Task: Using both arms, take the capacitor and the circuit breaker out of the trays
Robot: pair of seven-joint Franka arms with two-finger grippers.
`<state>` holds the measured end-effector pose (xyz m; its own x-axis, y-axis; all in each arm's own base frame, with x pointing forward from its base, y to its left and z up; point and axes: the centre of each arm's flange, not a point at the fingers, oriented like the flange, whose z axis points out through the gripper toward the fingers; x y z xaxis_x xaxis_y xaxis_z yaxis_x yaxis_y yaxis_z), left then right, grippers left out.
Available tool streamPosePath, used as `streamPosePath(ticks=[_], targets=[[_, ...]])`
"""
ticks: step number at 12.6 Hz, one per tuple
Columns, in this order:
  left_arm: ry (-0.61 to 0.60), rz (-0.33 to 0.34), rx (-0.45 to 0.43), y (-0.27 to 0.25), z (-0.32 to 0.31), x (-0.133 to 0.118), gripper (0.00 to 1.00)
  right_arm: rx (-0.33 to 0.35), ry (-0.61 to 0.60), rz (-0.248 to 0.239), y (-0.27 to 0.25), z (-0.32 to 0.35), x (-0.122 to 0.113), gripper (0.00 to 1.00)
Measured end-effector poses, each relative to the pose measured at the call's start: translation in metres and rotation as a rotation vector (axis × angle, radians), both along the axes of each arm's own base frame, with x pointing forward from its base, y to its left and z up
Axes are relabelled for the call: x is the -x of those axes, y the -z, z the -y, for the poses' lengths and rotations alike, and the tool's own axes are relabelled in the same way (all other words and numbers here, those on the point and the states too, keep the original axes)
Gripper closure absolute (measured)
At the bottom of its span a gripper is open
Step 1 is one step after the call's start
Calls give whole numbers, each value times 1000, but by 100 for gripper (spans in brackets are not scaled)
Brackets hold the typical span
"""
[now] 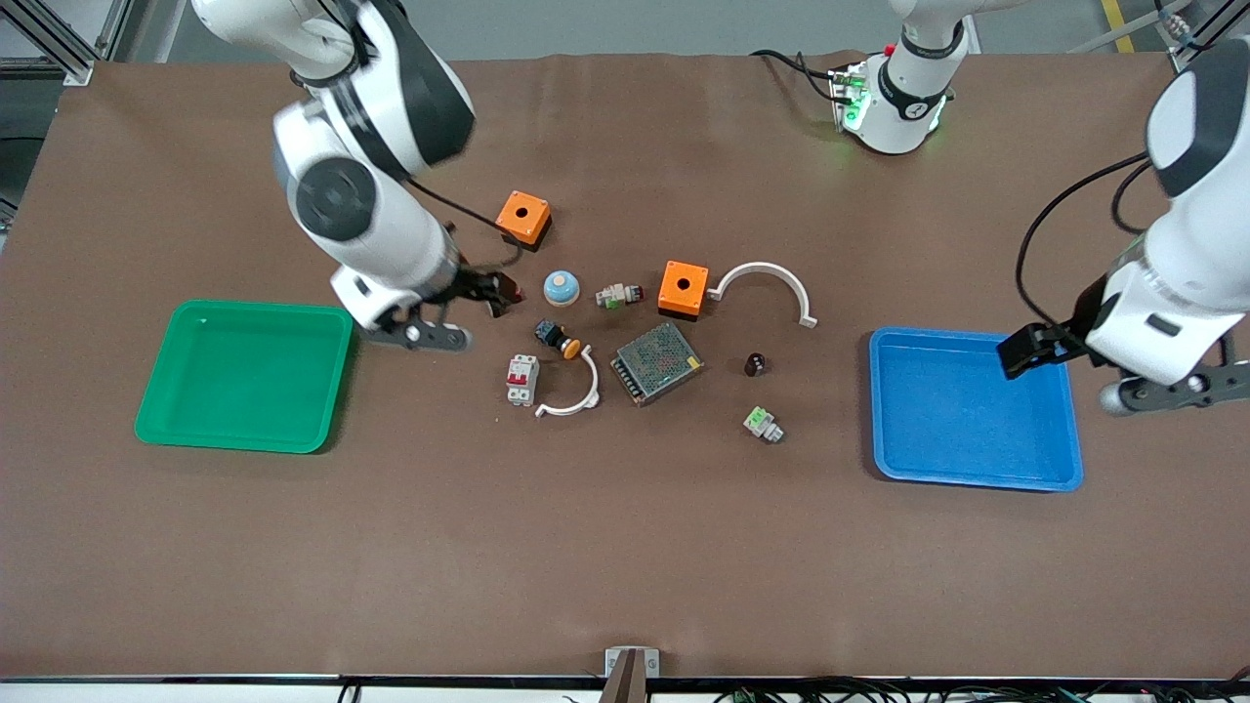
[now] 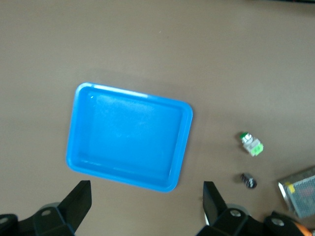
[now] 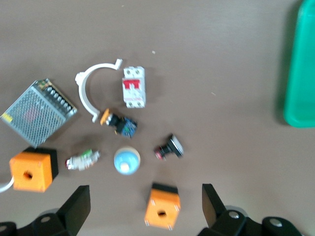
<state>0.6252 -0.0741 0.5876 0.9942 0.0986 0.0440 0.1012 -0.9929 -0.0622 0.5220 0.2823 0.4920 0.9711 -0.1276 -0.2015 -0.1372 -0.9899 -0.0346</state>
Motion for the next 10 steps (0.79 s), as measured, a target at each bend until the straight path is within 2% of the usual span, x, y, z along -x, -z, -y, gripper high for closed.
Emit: streamPosePath(ticks=[2,4,10], targets=[[25,-16,-7,-22,-13,17,0,-15,-7,-7,-48,42,20,0],[51,-22,-2,-33,-31,30,0,-40,-31,-2,-73,90,29,0],[52,-48,5,-35,-43,58,0,-39,-102,81,-101,211,37,0]])
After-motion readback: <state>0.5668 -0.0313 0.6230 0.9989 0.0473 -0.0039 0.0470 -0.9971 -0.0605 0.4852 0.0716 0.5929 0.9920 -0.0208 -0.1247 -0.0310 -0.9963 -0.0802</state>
